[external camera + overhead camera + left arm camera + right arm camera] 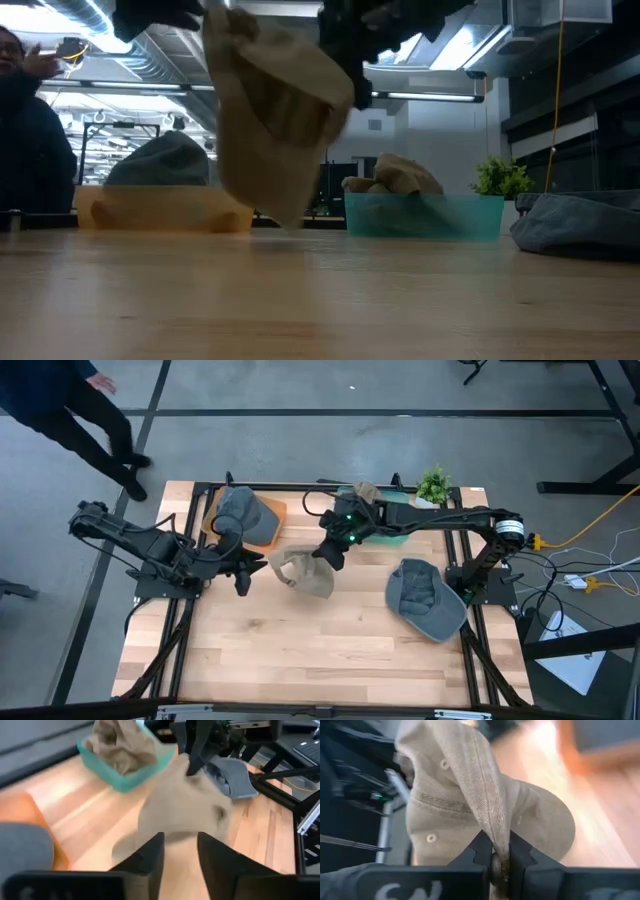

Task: Pick & Place hat
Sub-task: Put the brown cap into the green bin

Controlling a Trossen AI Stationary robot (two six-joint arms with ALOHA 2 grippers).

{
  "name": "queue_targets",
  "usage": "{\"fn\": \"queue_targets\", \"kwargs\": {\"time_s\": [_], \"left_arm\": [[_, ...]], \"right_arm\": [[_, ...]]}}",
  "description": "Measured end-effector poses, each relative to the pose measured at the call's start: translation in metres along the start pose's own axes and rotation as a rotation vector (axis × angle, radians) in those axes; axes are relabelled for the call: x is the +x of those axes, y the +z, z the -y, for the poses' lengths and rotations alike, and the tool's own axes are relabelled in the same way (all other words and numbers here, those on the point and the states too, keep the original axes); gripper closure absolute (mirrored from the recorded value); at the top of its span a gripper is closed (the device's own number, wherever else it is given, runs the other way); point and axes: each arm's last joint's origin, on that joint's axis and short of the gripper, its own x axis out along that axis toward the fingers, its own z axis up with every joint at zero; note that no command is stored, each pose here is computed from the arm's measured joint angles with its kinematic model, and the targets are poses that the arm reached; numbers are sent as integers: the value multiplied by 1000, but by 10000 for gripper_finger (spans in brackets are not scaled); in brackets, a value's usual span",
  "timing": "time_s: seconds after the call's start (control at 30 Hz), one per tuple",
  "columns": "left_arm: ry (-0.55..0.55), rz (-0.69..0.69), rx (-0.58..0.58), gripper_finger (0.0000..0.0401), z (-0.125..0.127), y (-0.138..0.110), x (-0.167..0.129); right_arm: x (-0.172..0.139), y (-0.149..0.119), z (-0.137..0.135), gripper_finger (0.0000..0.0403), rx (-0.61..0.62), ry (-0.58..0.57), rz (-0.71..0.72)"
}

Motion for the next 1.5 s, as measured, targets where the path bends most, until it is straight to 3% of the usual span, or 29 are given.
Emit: {"fn": "queue_targets", "kwargs": {"time_s": [0.27,0.47,0.63,0.83,1.13,1.2,1.3,1.4,1.5], "left_arm": [[-71,28,-90,227,2,6,-4],[-98,108,-133,230,15,14,12],[-29,109,-145,245,19,13,42],[33,52,-257,260,15,7,82],[122,-6,-306,269,0,-1,139],[100,-25,-316,269,-2,-1,146],[-18,-115,-341,269,-3,2,148],[-124,-202,-351,269,-1,5,138],[-132,-191,-336,269,1,8,122]], "right_arm": [[-2,-11,11,378,57,-220,-64],[-1,-5,9,374,42,-181,-7],[-1,2,4,379,36,-102,48],[-1,7,0,371,20,-23,88],[-1,8,-1,376,5,-25,99],[0,8,0,370,6,-32,99],[0,7,2,372,14,-71,93],[0,3,3,379,23,-97,66],[0,1,5,379,21,-140,49]]}}
